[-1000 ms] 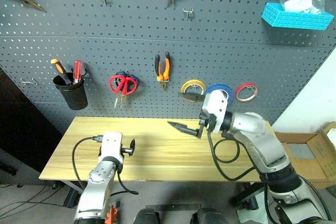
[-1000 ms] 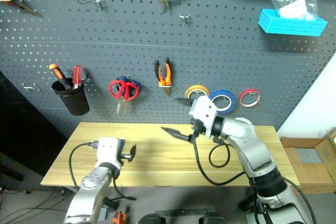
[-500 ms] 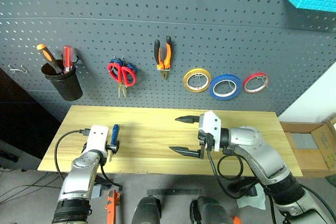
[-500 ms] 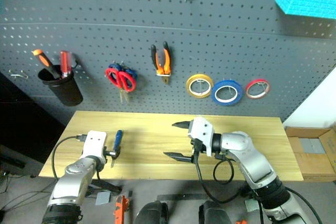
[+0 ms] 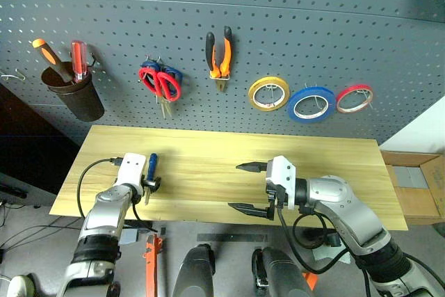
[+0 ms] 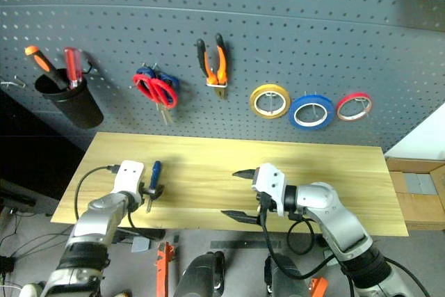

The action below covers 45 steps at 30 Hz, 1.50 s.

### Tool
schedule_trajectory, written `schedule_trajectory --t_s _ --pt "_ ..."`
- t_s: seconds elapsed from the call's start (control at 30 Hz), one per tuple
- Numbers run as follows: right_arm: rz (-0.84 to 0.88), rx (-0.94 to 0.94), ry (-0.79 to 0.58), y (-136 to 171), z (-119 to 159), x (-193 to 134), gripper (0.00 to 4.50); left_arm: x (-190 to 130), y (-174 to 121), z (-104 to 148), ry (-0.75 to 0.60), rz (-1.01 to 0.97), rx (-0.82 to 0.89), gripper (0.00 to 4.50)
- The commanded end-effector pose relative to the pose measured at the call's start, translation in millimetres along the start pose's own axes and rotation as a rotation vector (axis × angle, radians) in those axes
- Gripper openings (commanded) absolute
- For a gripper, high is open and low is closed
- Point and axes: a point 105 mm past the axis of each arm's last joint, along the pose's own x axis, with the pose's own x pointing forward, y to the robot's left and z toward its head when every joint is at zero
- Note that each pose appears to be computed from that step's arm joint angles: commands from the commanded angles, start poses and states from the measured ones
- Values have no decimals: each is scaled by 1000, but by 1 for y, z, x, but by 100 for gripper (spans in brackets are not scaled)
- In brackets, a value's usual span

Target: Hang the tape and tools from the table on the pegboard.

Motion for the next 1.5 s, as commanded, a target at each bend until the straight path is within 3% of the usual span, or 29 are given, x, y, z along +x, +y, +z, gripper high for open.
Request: schedule_trajectory --t_s 0.03,0.27,0.37,0.7,0.93,1.07,1.2,1.33,1.5 --pt "1 -37 -15 -3 10 -8 450 5 5 2 11 -4 39 445" --pt "-3 -46 -7 -7 9 -10 450 12 4 9 6 -16 57 445" --pt "-4 -54 -7 -8 10 -10 450 12 4 9 7 -19 53 391" --pt "-8 -58 -2 -10 9 -12 450 13 5 11 -6 -5 41 50" --pt "-63 -63 -31 -21 16 -11 450 12 1 32 -98 -12 40 49" --pt "-121 -66 -92 -31 31 -14 450 -1 -6 64 -267 3 33 49" --pt "-177 -62 -155 -41 45 -15 450 -23 -5 93 -417 89 29 49" --pt "-209 -74 -200 -47 57 -13 450 -40 -4 104 -493 198 12 49" --pt "-217 -54 -314 -51 84 -12 450 -72 19 124 -610 397 -6 49"
